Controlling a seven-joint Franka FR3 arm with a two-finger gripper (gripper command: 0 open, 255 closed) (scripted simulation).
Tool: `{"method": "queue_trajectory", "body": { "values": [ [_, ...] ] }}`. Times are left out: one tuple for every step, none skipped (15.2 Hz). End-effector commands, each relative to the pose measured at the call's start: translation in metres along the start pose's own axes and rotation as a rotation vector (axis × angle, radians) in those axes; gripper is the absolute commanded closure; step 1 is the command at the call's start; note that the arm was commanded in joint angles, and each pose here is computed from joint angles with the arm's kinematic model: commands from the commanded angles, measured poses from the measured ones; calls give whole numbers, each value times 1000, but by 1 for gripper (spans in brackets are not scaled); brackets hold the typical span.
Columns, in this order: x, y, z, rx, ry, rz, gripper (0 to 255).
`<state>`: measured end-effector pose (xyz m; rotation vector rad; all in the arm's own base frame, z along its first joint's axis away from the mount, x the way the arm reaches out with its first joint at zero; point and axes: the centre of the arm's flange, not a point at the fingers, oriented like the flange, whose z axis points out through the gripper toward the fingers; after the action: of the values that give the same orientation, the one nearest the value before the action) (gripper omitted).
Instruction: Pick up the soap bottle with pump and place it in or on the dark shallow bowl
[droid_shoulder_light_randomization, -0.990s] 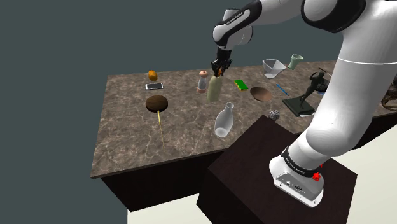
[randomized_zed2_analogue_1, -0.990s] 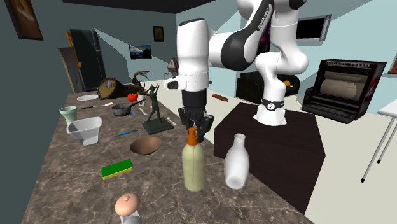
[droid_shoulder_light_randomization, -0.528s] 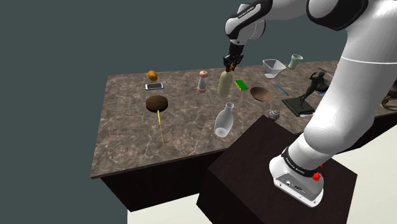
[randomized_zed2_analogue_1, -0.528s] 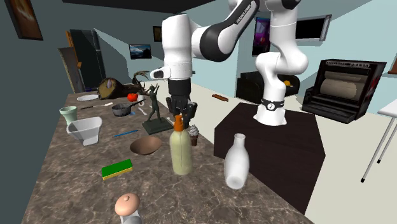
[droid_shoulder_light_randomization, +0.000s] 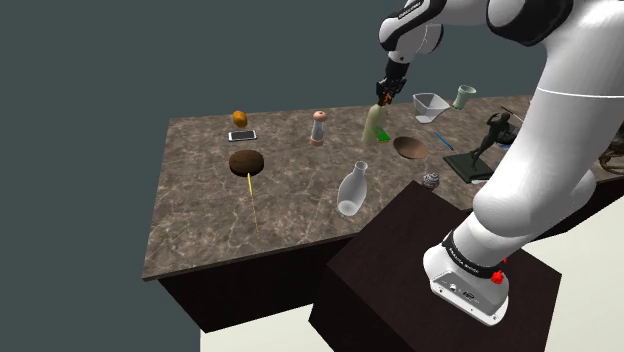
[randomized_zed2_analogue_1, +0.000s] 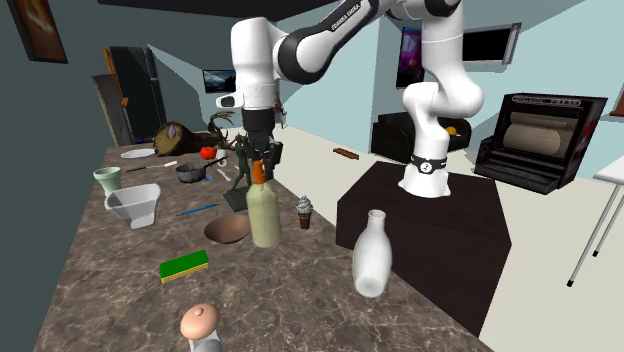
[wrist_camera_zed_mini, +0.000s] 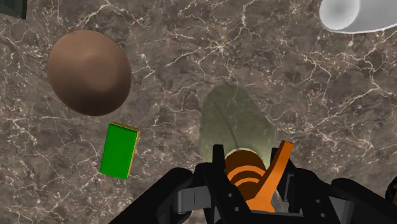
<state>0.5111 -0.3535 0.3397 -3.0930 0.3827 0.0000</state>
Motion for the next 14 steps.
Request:
{"method": "queue_trajectory", "body": {
  "values": [
    [-4, 27, -6, 0, 0, -1, 255],
    [-6, 40, -9, 0, 0, -1, 255],
    [-8, 52, -12, 0, 0, -1, 255],
    [-10, 65, -15, 0, 0, -1, 255],
    [-12, 78, -17, 0, 0, -1, 255],
    [-13, 91, -20, 0, 0, -1, 255],
    [-15, 104, -23, 0, 0, -1, 255],
    [-17, 116, -26, 0, 0, -1, 255],
    [-19, 129, -29, 0, 0, -1, 255],
    [-21, 142, -31, 0, 0, -1, 255],
    [-23, 155, -34, 0, 0, -1, 255],
    [-24, 167, -37, 0, 0, -1, 255],
    [-26, 180, -40, 0, 0, -1, 255],
    [-28, 193, -42, 0, 0, -1, 255]
  ]
}}
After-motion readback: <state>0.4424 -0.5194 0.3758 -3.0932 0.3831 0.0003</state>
